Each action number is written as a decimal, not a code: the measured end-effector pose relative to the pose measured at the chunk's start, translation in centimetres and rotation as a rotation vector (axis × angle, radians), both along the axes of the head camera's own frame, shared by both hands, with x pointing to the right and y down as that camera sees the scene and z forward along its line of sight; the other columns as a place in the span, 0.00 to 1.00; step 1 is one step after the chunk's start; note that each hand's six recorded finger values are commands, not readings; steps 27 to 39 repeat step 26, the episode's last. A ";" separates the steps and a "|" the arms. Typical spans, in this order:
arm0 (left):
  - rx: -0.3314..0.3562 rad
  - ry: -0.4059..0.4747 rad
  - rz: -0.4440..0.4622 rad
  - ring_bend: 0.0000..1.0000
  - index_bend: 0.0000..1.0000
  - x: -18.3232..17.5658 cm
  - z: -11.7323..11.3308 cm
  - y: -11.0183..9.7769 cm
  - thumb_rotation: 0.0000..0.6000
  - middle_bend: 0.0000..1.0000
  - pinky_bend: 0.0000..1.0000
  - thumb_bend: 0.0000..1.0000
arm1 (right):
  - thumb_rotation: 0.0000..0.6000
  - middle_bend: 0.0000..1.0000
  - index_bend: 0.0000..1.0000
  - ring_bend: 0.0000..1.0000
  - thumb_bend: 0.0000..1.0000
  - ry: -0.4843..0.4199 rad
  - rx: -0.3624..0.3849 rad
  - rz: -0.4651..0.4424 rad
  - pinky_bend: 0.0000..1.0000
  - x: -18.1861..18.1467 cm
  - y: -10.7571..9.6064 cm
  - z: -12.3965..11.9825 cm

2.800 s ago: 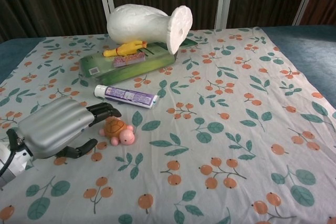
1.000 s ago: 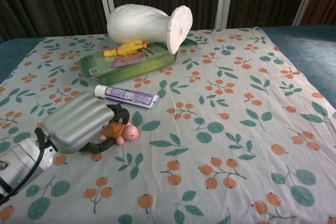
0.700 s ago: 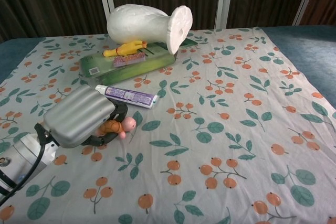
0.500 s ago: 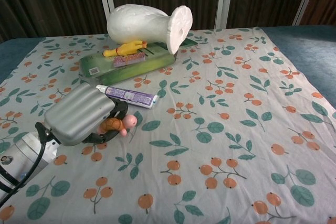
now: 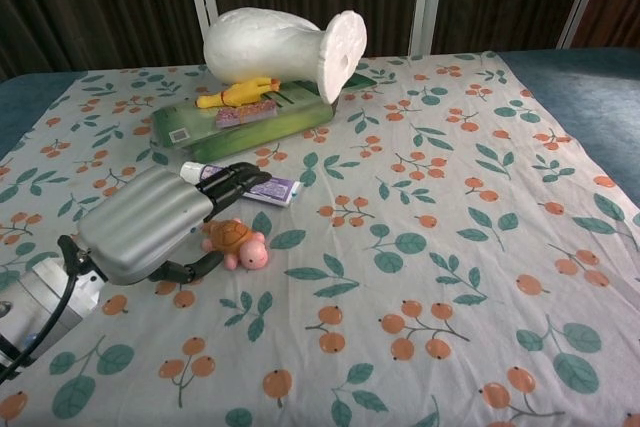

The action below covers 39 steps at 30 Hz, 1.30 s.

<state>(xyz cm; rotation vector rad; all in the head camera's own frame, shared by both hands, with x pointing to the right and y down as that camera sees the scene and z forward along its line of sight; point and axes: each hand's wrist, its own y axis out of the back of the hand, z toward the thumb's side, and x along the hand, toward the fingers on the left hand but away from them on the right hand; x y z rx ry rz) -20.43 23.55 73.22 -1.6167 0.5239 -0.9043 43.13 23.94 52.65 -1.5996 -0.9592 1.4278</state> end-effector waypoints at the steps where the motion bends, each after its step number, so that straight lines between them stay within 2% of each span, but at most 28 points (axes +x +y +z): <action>1: 0.004 0.000 -0.001 0.94 0.00 -0.2 -0.3 0.1 1.00 0.07 1.00 0.34 | 1.00 0.00 0.00 0.00 0.17 0.001 0.000 -0.001 0.00 0.0 0.0 0.0; 5: 0.032 0.003 -0.012 0.90 0.00 -1.6 -2.0 0.3 1.00 0.07 1.00 0.34 | 1.00 0.00 0.00 0.00 0.17 0.005 0.000 -0.004 0.00 -0.1 0.1 0.0; 6: 0.041 0.006 -0.018 0.86 0.00 -2.2 -2.6 0.4 1.00 0.07 1.00 0.34 | 1.00 0.00 0.00 0.00 0.17 0.005 0.000 -0.004 0.00 -0.1 0.1 0.0; 7: 0.054 0.010 -0.030 0.77 0.00 -3.2 -3.4 0.6 1.00 0.06 0.99 0.34 | 1.00 0.00 0.00 0.00 0.17 0.007 0.001 -0.005 0.00 -0.1 0.1 0.0; 8: 0.063 0.013 -0.041 0.64 0.00 -4.1 -4.1 0.8 1.00 0.06 0.93 0.34 | 1.00 0.00 0.00 0.00 0.17 0.008 0.002 -0.005 0.00 -0.1 0.2 0.0; 9: 0.069 0.016 -0.054 0.49 0.00 -5.0 -4.9 1.1 1.00 0.05 0.80 0.34 | 1.00 0.00 0.00 0.00 0.17 0.009 0.003 -0.006 0.00 -0.1 0.2 0.0; 10: 0.074 0.018 -0.077 0.39 0.00 -6.5 -5.9 1.5 1.00 0.05 0.69 0.34 | 1.00 0.00 0.00 0.00 0.17 0.011 0.004 -0.006 0.00 -0.2 0.3 0.0; 11: 0.075 0.017 -0.099 0.27 0.00 -7.8 -6.8 1.9 1.00 0.05 0.53 0.34 | 1.00 0.00 0.00 0.00 0.17 0.013 0.005 -0.007 0.00 -0.2 0.3 0.0; 12: 0.074 0.014 -0.125 0.18 0.00 -9.1 -7.6 2.4 1.00 0.05 0.40 0.34 | 1.00 0.00 0.00 0.00 0.17 0.015 0.007 -0.007 0.00 -0.2 0.3 0.0; 14: 0.065 -0.002 -0.200 0.09 0.00 -12.4 -9.7 3.6 1.00 0.06 0.28 0.34 | 1.00 0.00 0.00 0.00 0.17 0.020 0.012 -0.007 0.00 -0.3 0.4 0.0; 18: 0.023 -0.056 -0.364 0.04 0.00 -17.7 -12.7 5.5 1.00 0.06 0.20 0.35 | 1.00 0.00 0.00 0.00 0.17 0.030 0.017 -0.005 0.00 -0.5 0.4 0.2; 25: -0.023 -0.085 -0.529 0.04 0.00 -21.5 -15.1 5.0 1.00 0.06 0.16 0.35 | 1.00 0.00 0.00 0.00 0.17 0.037 0.001 -0.013 0.00 -0.9 0.5 0.8; 39: -0.027 -0.087 -0.537 0.04 0.00 -21.7 -15.1 4.9 1.00 0.06 0.15 0.35 | 1.00 0.00 0.00 0.00 0.17 0.037 0.000 -0.014 0.00 -0.9 0.5 0.9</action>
